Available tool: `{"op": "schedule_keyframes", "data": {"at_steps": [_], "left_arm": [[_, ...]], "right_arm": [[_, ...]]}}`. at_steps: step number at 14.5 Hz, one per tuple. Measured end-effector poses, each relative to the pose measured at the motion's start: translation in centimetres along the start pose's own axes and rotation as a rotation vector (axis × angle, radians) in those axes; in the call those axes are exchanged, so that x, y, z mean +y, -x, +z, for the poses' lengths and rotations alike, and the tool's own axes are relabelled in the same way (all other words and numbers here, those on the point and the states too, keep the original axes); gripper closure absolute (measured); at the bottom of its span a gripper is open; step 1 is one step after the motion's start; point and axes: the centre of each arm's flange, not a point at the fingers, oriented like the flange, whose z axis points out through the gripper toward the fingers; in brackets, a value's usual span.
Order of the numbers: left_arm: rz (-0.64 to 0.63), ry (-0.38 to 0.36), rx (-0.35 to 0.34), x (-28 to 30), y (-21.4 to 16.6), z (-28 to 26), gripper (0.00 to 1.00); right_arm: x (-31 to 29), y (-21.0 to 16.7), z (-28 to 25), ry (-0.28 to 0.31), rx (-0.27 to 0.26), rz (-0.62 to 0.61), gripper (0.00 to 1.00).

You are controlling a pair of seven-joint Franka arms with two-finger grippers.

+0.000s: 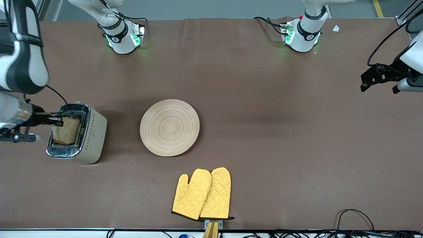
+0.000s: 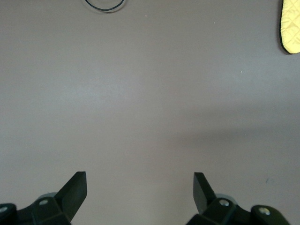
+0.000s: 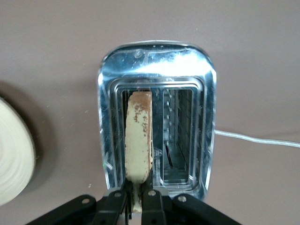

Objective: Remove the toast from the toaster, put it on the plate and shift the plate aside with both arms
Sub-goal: 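Reach the right gripper to the toaster and grasp the toast slice, then lift the toast out of the toaster with the right gripper, then lower the toast onto the wooden plate and open the right gripper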

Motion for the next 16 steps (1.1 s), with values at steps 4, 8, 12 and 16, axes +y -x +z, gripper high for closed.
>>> {"op": "schedule_keyframes", "data": {"at_steps": [4, 8, 12, 16], "left_arm": [[0.0, 0.0, -0.002, 0.0, 0.0, 0.0, 0.0], [-0.002, 0.0, -0.004, -0.1, -0.1, 0.1, 0.0], [-0.002, -0.001, 0.01, -0.1, -0.2, -0.5, 0.0], [-0.001, -0.001, 0.009, -0.1, -0.3, -0.4, 0.0]], "right_arm": [[-5.2, 1.6, -5.2, -0.135, -0.018, -0.035, 0.93], [-8.2, 0.2, 1.8, -0.34, -0.081, 0.005, 0.93], [-15.0, 0.3, 10.1, -0.527, -0.113, 0.06, 0.93], [-23.7, 2.9, 13.5, -0.594, -0.147, 0.032, 0.93]]}}
